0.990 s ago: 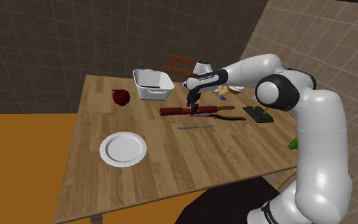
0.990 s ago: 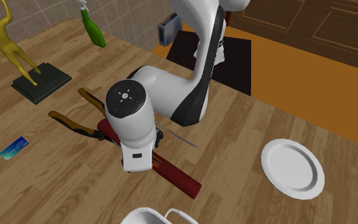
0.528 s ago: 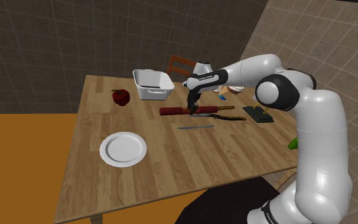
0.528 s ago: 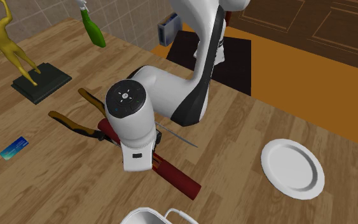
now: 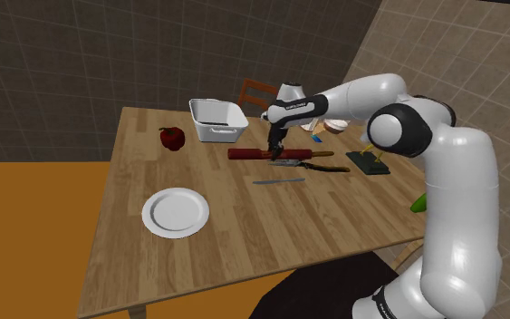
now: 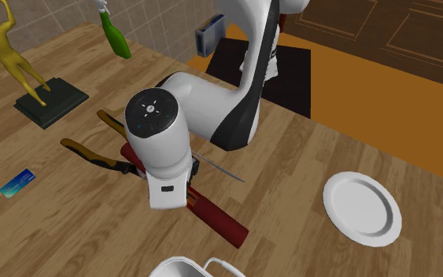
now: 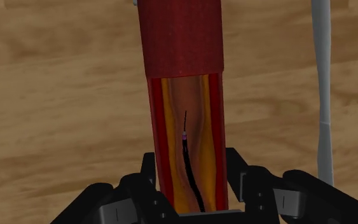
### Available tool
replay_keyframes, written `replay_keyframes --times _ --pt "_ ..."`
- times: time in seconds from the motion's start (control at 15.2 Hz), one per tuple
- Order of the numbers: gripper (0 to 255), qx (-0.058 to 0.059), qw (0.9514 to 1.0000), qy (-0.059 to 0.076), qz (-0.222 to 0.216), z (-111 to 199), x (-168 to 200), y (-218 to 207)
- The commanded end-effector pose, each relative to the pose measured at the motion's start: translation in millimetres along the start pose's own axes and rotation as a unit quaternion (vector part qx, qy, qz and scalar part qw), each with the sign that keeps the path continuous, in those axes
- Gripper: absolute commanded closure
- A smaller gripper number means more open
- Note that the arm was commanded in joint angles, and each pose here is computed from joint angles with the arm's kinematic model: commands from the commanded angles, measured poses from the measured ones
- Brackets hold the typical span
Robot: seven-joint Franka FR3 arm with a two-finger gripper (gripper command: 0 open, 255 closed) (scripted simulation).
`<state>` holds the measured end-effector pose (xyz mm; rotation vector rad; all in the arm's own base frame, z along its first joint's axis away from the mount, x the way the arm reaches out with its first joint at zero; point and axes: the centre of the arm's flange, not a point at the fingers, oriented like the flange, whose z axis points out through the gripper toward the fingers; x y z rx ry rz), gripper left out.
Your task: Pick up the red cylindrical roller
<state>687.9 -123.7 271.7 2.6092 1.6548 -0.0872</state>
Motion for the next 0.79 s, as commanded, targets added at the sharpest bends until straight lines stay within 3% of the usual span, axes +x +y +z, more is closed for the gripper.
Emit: replay_keyframes --times 0.0,0.73 --pt "255 0.0 1.0 0.0 0.0 -12 -1 0" --pt "255 0.0 1.0 0.0 0.0 -60 -5 1"
